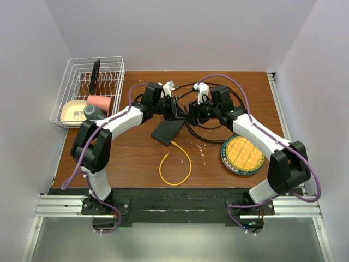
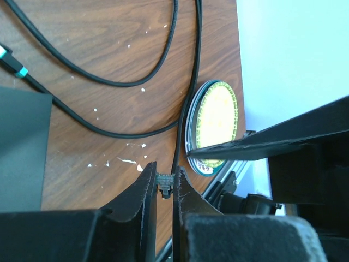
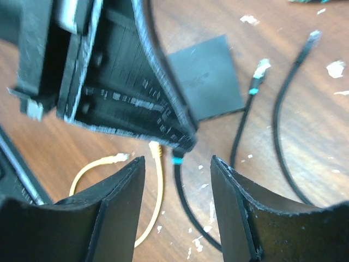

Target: Insert the plug into the switch port

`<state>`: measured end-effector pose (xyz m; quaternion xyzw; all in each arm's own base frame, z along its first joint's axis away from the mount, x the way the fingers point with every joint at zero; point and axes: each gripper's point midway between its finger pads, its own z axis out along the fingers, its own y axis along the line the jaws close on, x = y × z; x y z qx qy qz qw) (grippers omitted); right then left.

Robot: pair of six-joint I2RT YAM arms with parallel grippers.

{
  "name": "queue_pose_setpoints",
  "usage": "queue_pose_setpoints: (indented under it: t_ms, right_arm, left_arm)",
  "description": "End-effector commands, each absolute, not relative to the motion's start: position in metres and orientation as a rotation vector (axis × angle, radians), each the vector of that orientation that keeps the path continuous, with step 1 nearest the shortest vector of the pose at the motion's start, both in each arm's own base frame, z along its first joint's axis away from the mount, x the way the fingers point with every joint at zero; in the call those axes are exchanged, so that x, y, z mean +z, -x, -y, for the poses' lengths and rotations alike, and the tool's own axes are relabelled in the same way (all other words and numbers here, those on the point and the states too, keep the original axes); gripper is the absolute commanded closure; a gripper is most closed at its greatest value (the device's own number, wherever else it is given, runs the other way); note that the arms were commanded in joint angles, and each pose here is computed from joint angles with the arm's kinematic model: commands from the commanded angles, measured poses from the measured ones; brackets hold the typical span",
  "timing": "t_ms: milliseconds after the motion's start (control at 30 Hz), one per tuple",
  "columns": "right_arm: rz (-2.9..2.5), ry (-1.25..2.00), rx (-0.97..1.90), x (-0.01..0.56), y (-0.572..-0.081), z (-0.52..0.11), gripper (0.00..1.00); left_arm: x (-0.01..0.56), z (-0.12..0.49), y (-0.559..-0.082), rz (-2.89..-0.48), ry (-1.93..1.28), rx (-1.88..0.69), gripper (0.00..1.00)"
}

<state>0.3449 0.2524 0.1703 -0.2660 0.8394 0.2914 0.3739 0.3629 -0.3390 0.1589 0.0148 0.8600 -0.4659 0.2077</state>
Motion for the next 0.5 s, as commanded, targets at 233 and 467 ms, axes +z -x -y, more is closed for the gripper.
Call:
queue_pose_setpoints:
  t_ms: [233, 467]
  right_arm:
    - [-2.069, 0.707, 0.758, 0.185, -0.348, -0.277, 0.47]
    - [-2.112, 0.721, 0.727, 0.165, -0.341, -0.278, 0.55]
  left_arm:
    - [0.203, 0.344, -0.361, -2.282, 0.019, -1.371, 1.0]
    - [0.212, 0.347, -0.365, -2.24, 0.013, -1.391, 1.0]
